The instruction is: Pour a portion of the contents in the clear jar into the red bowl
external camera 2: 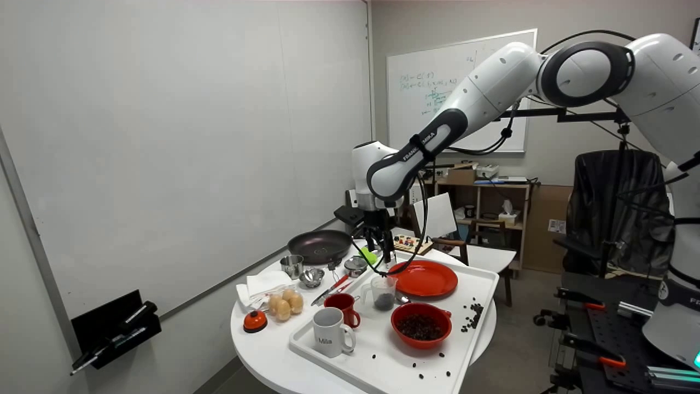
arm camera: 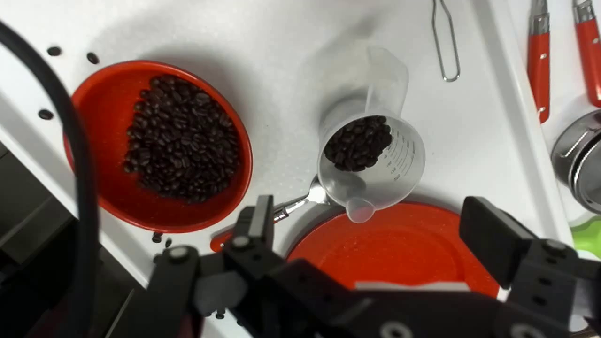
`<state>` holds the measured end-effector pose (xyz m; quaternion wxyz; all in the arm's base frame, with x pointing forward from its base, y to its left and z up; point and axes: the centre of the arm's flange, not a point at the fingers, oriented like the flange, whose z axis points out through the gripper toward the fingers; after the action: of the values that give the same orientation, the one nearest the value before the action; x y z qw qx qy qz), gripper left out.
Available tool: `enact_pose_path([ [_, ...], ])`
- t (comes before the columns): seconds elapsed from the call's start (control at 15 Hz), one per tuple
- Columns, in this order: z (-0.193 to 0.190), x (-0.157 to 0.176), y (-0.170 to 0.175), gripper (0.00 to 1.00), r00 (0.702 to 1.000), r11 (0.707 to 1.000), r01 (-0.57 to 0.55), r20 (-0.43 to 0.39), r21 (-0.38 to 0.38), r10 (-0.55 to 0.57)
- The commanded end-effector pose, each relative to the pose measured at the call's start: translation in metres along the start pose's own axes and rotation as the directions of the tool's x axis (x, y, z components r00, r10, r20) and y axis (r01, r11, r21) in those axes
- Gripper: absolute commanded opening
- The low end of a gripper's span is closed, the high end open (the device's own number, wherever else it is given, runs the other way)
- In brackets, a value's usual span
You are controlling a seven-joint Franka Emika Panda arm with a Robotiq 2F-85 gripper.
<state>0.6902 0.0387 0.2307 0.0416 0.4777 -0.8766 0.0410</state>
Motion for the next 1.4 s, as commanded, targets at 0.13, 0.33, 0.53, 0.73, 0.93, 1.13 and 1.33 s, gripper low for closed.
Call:
enact_pose_path([
  [0.13, 0.039, -0.019, -0.034, 1.00, 0.998, 0.999, -0.046, -0.037, 0.008, 0.046],
  [0.33, 0.056, -0.022, -0.040, 1.00, 0.998, 0.999, -0.048, -0.037, -0.026, 0.047],
  [0.53, 0.072, -0.019, -0.042, 1.00, 0.998, 0.997, -0.055, -0.044, -0.056, 0.053],
  [0.73, 0.091, -0.013, -0.044, 1.00, 0.997, 0.994, -0.057, -0.063, -0.089, 0.051],
  [0.93, 0.094, -0.015, -0.040, 1.00, 0.998, 0.995, -0.035, -0.058, -0.094, 0.029],
  [1.13, 0.065, -0.032, -0.024, 1.00, 0.999, 0.998, 0.046, -0.011, -0.046, -0.047],
  [1.33, 0.035, -0.056, -0.013, 1.00, 0.993, 0.993, 0.118, 0.026, 0.016, -0.118],
])
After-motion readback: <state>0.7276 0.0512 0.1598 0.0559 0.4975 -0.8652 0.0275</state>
